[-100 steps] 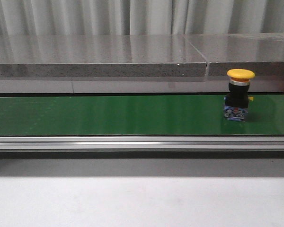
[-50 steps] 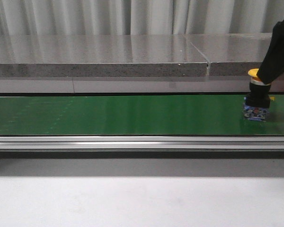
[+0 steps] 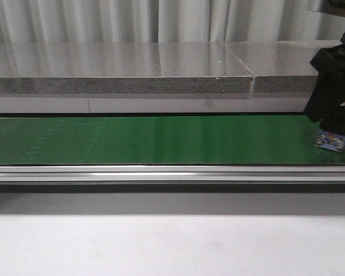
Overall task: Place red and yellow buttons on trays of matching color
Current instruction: 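Carry the yellow button into the yellow tray and open the right gripper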
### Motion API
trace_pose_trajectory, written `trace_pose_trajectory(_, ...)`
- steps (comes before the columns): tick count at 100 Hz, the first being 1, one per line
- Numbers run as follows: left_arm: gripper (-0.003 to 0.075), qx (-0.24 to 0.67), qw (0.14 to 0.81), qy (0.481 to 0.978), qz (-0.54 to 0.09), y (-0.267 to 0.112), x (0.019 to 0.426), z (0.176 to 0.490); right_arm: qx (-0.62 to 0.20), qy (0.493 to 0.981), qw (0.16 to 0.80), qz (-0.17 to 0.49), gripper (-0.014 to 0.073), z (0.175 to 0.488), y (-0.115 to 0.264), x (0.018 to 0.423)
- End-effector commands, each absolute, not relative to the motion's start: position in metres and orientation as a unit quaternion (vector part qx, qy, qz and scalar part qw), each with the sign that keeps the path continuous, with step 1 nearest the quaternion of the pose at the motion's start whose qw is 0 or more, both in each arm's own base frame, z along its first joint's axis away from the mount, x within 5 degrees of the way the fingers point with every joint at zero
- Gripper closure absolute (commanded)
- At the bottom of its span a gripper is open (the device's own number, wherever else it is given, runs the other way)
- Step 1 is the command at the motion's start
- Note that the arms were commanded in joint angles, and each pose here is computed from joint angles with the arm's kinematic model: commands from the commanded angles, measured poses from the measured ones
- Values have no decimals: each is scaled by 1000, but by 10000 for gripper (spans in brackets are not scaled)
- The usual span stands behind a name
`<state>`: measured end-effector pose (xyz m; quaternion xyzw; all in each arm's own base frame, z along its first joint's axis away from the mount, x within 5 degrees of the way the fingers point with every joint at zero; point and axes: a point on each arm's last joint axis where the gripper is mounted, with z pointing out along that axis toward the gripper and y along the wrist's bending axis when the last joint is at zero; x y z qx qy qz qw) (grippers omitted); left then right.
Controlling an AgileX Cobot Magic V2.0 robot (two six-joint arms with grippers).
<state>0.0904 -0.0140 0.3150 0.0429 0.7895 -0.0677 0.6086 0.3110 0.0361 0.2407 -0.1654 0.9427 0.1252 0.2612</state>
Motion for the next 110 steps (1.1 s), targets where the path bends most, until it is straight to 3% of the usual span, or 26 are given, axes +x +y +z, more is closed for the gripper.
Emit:
trace_pose_trajectory(1, 739, 27, 639, 766, -67, -12, 91, 328, -161, 932, 298, 131, 469, 261, 38, 311)
trace_pose_trajectory(17, 739, 27, 639, 766, -67, -12, 91, 328, -139, 933, 301, 139, 472, 280, 31, 302)
trace_pose_trajectory(30, 739, 27, 639, 766, -67, -12, 91, 328, -74, 933, 329, 128, 472, 302, 11, 289)
trace_pose_trajectory(50, 739, 27, 639, 766, -67, -12, 91, 328, 54, 927, 368, 51, 472, 329, -46, 263)
trace_pose_trajectory(64, 739, 27, 639, 766, -67, -12, 91, 328, 183, 913, 364, -21, 472, 333, -100, 242)
trace_pose_trajectory(79, 739, 27, 639, 766, -67, -12, 91, 328, 307, 878, 366, -41, 472, 333, -141, 221)
trace_pose_trajectory(110, 739, 27, 639, 766, -67, -12, 91, 328, 380, 846, 369, -60, 472, 334, -167, 203)
